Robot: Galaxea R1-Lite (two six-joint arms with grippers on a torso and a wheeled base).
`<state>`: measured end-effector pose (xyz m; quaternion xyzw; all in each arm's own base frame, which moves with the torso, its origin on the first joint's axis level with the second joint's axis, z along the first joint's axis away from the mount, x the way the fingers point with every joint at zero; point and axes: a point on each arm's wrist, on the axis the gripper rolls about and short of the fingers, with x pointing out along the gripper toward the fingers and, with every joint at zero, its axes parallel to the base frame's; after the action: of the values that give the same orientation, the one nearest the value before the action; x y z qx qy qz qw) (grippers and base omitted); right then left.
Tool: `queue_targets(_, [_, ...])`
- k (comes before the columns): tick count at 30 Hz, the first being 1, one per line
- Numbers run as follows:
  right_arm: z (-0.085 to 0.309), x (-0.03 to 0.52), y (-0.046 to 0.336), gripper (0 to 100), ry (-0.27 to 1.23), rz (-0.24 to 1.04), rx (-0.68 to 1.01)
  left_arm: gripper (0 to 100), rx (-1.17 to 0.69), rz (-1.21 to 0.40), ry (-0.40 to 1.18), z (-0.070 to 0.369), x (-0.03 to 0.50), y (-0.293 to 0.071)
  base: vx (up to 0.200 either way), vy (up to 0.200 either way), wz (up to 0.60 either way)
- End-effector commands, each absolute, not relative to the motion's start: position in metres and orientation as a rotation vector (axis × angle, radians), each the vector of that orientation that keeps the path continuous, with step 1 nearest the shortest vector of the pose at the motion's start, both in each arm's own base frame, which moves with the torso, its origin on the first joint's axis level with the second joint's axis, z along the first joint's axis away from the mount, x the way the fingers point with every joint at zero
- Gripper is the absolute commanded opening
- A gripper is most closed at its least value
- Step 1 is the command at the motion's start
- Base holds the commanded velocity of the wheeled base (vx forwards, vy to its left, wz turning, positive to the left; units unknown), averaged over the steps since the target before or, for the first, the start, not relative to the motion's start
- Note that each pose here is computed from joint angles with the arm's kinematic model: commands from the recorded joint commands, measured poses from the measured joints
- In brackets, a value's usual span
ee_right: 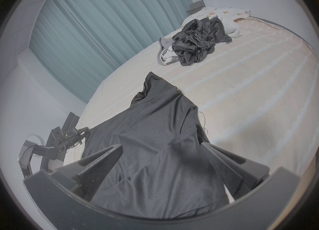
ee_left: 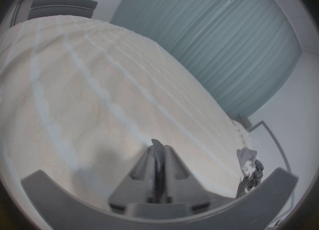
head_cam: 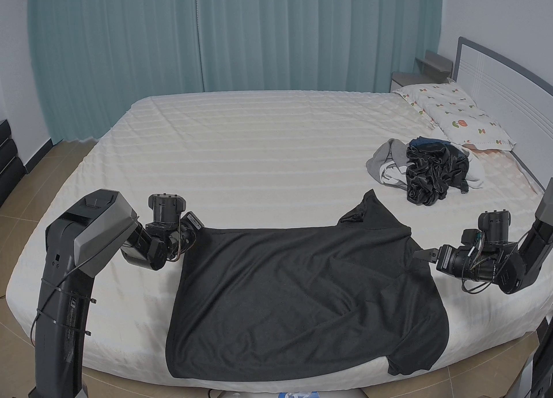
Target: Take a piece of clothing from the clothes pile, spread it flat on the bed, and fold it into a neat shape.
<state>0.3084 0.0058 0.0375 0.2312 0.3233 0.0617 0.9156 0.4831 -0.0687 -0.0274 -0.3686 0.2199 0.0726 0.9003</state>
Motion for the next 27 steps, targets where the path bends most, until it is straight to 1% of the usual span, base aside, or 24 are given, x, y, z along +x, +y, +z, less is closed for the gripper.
queue_targets(1, [0.038,0.335,0.017,100,0.620,0.121,0.467,0,-0.826,0.184,0.358,-0.018,0.491,-0.056,0.000,0.000,0.00])
queue_targets(4, [0.030,0.355,0.024,100,0.615,0.116,0.458,0,-0.840,0.206,0.330,-0.011,0.493,-0.042,0.000,0.000,0.00])
queue_targets(7, [0.024,0.371,0.031,100,0.618,0.111,0.447,0,-0.844,0.215,0.319,-0.011,0.495,-0.037,0.000,0.000,0.00])
queue_targets(12, [0.021,0.409,0.042,100,0.549,0.090,0.425,0,-0.843,0.221,0.325,-0.019,0.497,-0.035,0.000,0.000,0.00])
queue_targets(15, [0.015,0.425,0.044,100,0.547,0.086,0.423,0,-0.845,0.221,0.327,-0.020,0.497,-0.035,0.000,0.000,0.00])
queue_targets(17, [0.008,0.449,0.047,100,0.536,0.089,0.422,0,-0.846,0.219,0.336,-0.021,0.496,-0.036,0.000,0.000,0.00])
queue_targets(23, [-0.002,0.475,0.046,100,0.560,0.080,0.424,0,-0.852,0.223,0.344,-0.024,0.495,-0.037,0.000,0.000,0.00])
queue_targets(25, [-0.011,0.488,0.048,100,0.582,0.070,0.453,0,-0.862,0.227,0.348,-0.025,0.494,-0.037,0.000,0.000,0.00])
queue_targets(27, [-0.012,0.495,0.051,100,0.583,0.066,0.516,0,-0.866,0.229,0.349,-0.025,0.494,-0.037,0.000,0.000,0.00])
